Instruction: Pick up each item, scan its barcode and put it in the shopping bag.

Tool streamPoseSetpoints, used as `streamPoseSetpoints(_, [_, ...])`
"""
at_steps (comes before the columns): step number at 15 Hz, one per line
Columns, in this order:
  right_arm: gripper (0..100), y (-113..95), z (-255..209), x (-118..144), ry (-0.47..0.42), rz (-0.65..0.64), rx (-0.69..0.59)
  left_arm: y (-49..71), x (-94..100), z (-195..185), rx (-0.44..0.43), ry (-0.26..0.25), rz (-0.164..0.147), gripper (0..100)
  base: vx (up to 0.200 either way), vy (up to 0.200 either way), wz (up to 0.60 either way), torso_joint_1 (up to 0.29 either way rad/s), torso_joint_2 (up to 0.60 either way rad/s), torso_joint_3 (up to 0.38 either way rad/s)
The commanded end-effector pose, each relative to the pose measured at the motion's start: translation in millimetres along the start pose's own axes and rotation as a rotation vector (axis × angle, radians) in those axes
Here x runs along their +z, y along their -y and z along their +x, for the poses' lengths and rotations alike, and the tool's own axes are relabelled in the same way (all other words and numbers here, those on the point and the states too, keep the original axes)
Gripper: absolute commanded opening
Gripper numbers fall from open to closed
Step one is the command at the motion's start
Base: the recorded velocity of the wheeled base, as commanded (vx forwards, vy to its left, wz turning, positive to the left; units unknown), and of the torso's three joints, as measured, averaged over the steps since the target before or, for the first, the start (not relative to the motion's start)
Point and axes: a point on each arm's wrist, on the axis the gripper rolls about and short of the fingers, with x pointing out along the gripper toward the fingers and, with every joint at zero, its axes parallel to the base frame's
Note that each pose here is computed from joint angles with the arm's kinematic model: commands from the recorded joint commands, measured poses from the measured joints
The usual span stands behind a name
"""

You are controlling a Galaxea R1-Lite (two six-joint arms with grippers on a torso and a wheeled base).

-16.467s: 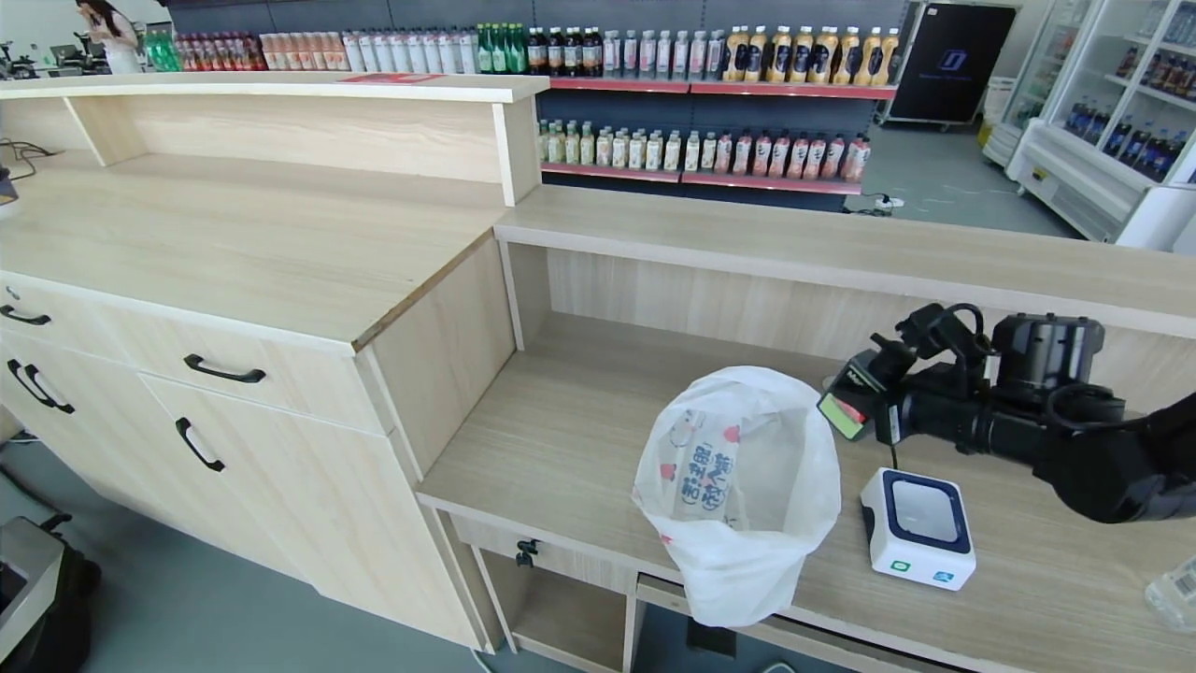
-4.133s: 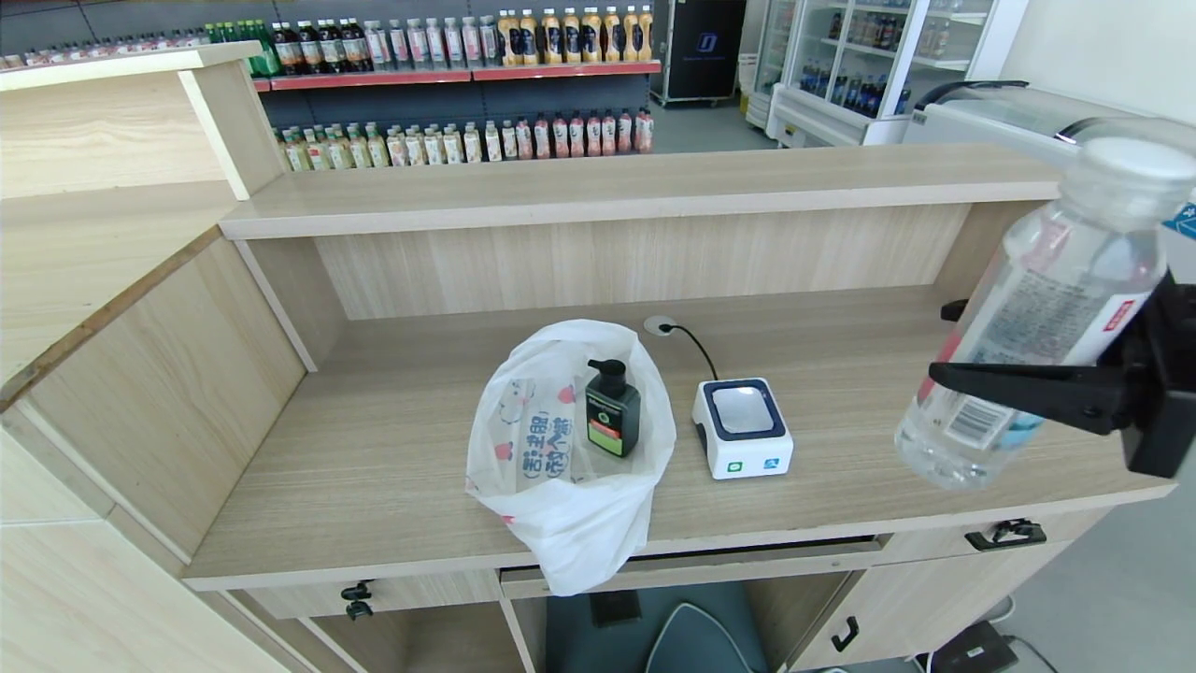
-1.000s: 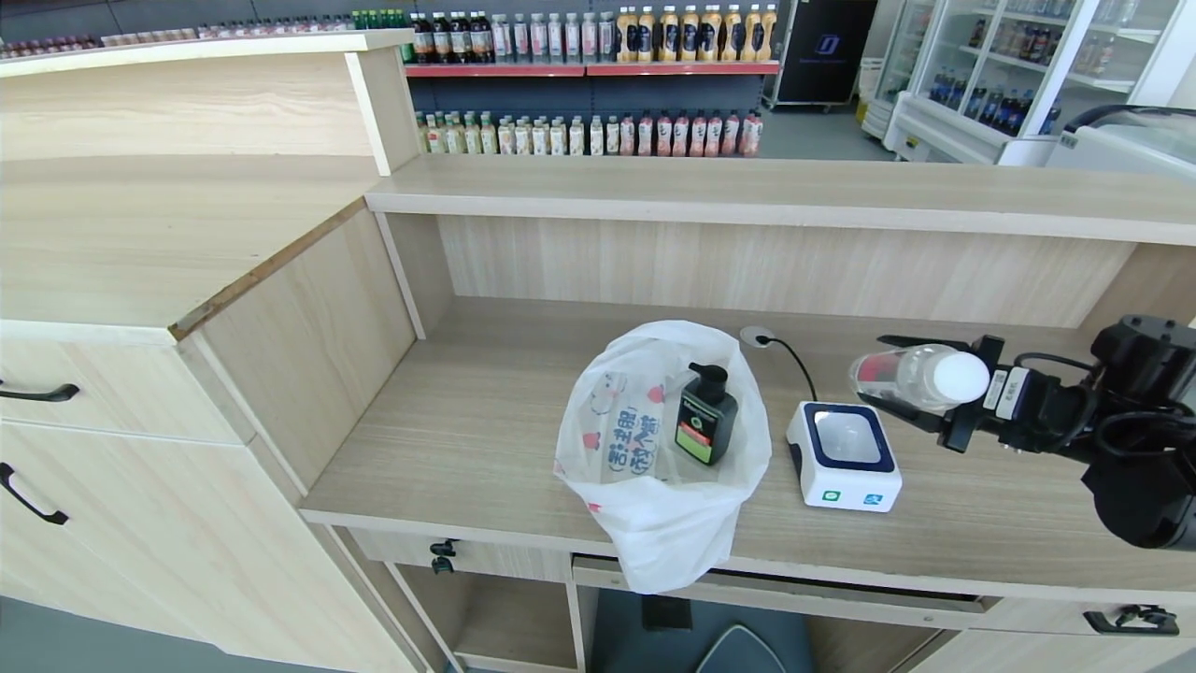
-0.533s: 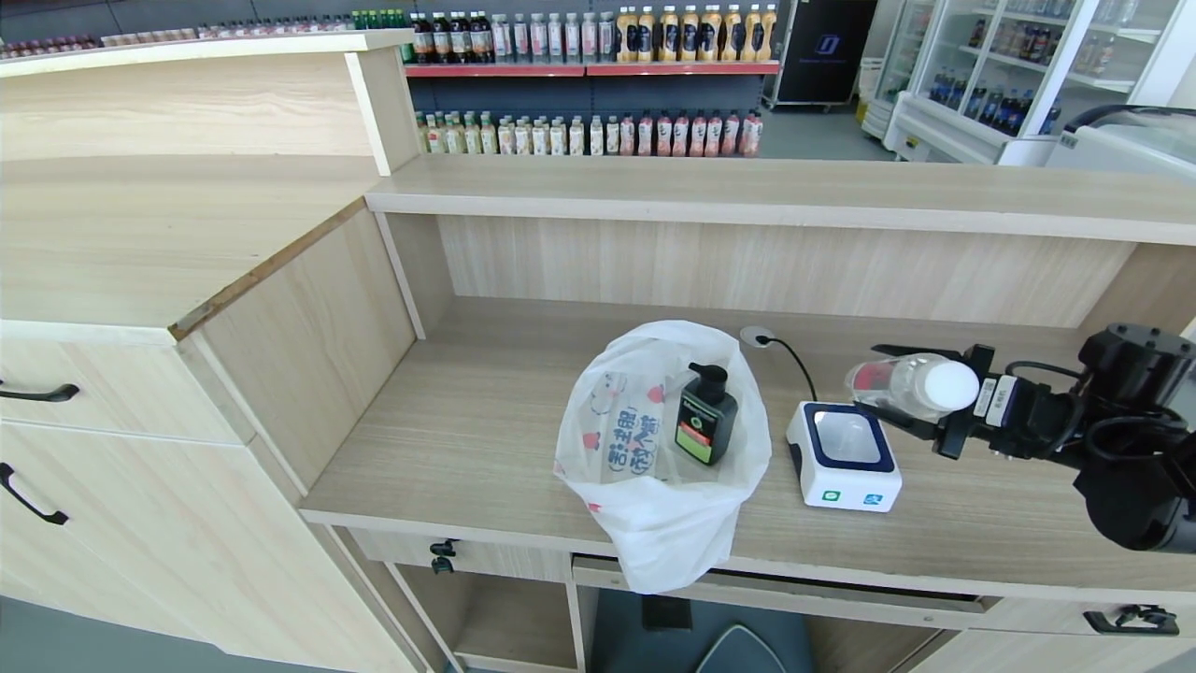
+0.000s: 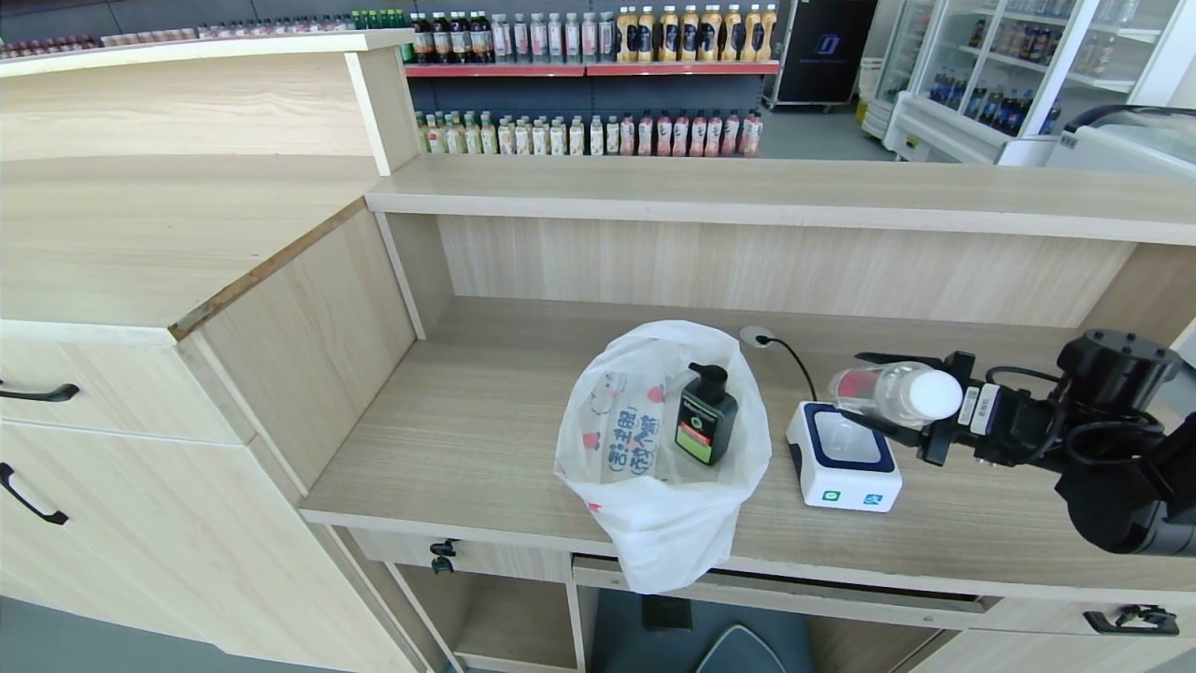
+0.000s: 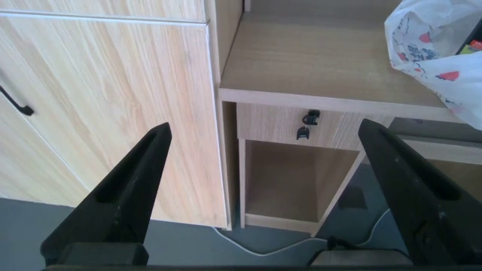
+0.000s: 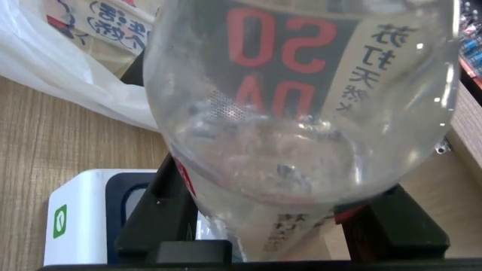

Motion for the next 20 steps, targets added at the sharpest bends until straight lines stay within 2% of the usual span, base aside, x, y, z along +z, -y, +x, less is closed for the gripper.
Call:
streamPoseSetpoints(1, [0,-4.2,4.2,-1.4,0.013,0.003,0.010,0.0,0.0,0.0,0.001,0.001,0.000,100,0.000,0.000,0.00,0.000,0.00,0.000])
streamPoseSetpoints(11, [0,-13.0,14.9,-9.1,0.042,-0.024,0.010,0.0,0.0,0.0,0.002,0.001,0.000,100,0.000,0.000,0.00,0.000,0.00,0.000])
streamPoseSetpoints(20, [0,-11.8,17.7,-9.1,0.049,-0.029,0.010,0.0,0.0,0.0,0.001,0.001,0.000,100,0.000,0.000,0.00,0.000,0.00,0.000])
